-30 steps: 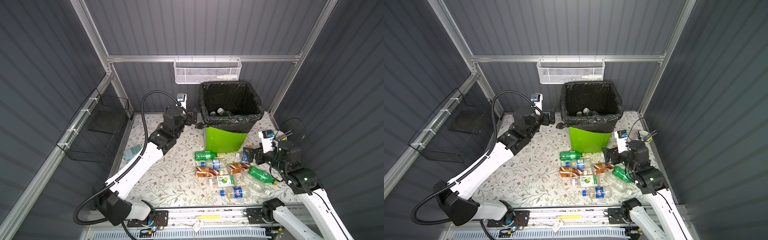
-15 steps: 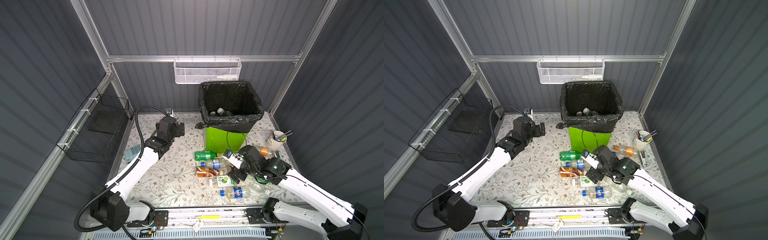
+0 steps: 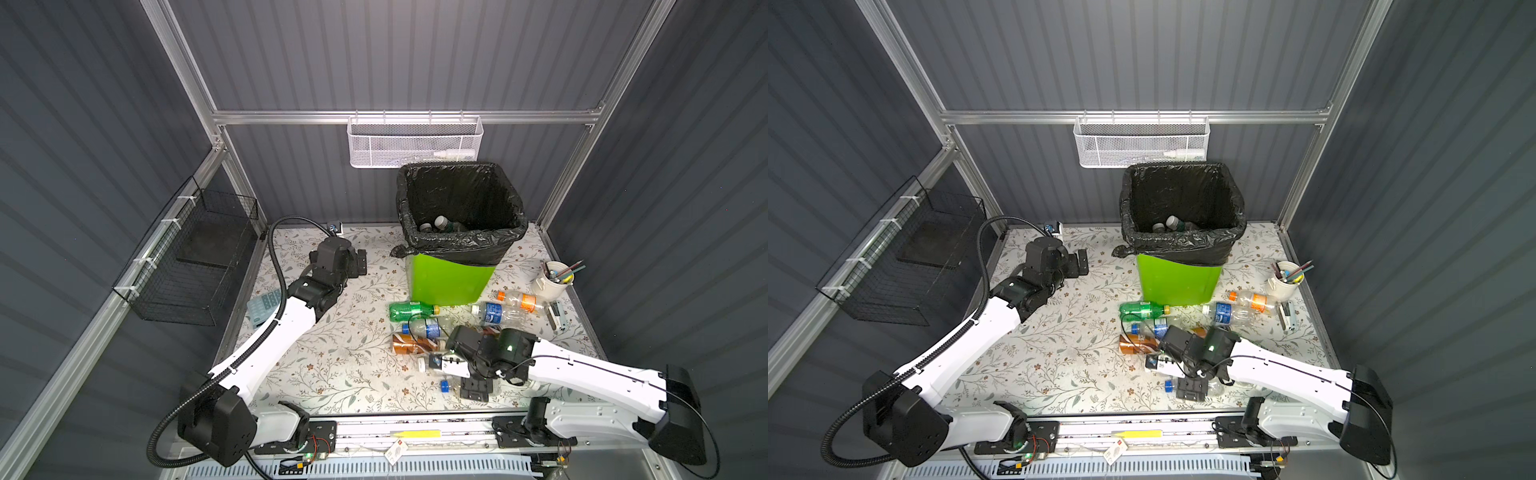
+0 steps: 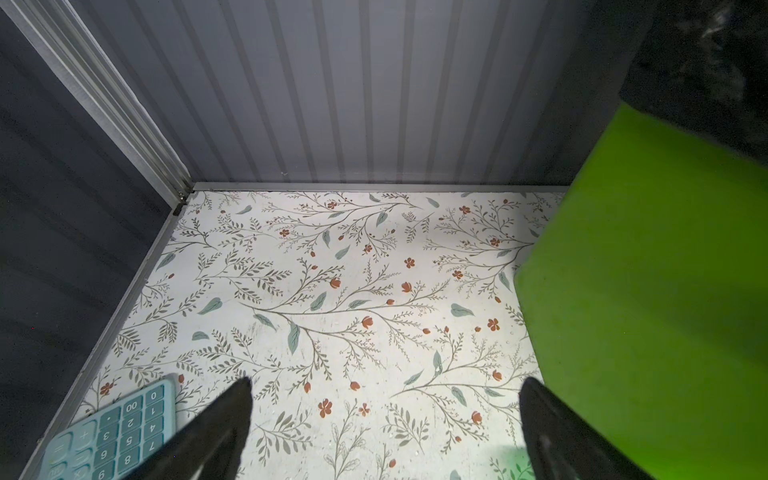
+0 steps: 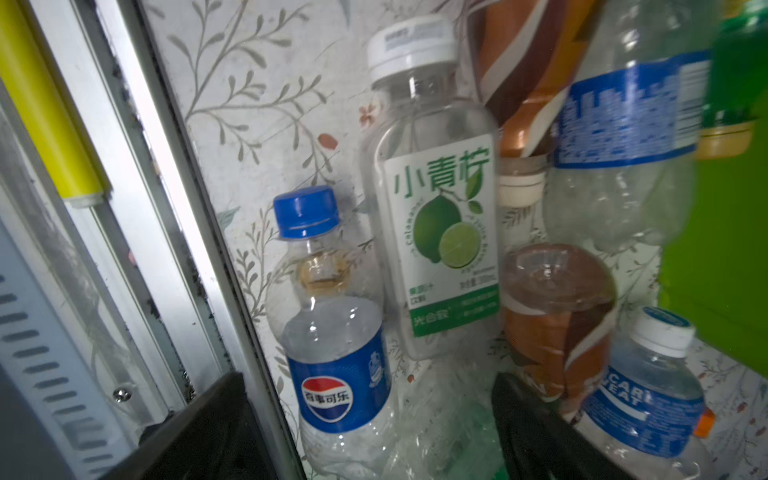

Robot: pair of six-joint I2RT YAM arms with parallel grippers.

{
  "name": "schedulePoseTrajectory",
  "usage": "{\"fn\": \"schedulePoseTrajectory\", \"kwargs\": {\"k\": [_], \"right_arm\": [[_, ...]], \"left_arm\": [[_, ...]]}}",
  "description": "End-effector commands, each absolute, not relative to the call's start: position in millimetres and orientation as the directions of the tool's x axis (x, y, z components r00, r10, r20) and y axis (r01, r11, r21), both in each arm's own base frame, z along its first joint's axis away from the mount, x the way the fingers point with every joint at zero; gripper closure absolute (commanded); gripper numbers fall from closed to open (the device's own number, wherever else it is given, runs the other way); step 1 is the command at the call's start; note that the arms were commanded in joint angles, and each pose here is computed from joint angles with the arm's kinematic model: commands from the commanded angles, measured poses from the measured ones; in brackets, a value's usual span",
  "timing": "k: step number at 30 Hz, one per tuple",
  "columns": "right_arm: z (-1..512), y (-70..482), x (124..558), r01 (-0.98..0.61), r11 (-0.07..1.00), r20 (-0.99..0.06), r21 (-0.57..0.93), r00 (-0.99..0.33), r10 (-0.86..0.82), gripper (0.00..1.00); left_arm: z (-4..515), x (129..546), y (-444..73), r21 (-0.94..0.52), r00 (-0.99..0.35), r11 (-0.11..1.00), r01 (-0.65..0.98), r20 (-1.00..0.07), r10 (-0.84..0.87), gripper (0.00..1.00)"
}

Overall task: Throw the plastic bottles in the bin
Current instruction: 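Lower the right gripper onto the blue-cap Pepsi bottle while the left arm withdraws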

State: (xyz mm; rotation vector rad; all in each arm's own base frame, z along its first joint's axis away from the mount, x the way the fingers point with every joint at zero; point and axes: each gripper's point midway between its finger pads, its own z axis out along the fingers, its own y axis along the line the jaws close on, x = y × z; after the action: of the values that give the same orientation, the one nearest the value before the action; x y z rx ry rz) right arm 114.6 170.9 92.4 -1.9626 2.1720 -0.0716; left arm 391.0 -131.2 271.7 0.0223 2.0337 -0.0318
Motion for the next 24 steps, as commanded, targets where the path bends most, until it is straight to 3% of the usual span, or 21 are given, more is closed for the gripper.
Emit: {"fn": "schedulePoseTrajectory", "kwargs": {"k": [1, 14, 24], "right_arm": [[83, 160, 106, -0.983, 0.055, -0.066, -0.176, -0.044, -0.997, 0.07], [44, 165, 116, -0.980, 0.017, 0.031, -0.198, -0.024, -0.999, 0.20], [25, 160, 107, -0.993, -0.006, 0.117, -0.117, -0.008, -0.993, 0.29]], "left_arm": [[272, 390, -126, -0.044, -0.440, 0.999, 0.007, -0.897, -0.036, 0.00], [261, 388, -121, -0.011, -0.454, 1.000, 0.009, -0.891, -0.006, 0.00], [253, 387, -115, -0.005, -0.460, 1.000, 0.015, -0.888, 0.003, 0.00]]}}
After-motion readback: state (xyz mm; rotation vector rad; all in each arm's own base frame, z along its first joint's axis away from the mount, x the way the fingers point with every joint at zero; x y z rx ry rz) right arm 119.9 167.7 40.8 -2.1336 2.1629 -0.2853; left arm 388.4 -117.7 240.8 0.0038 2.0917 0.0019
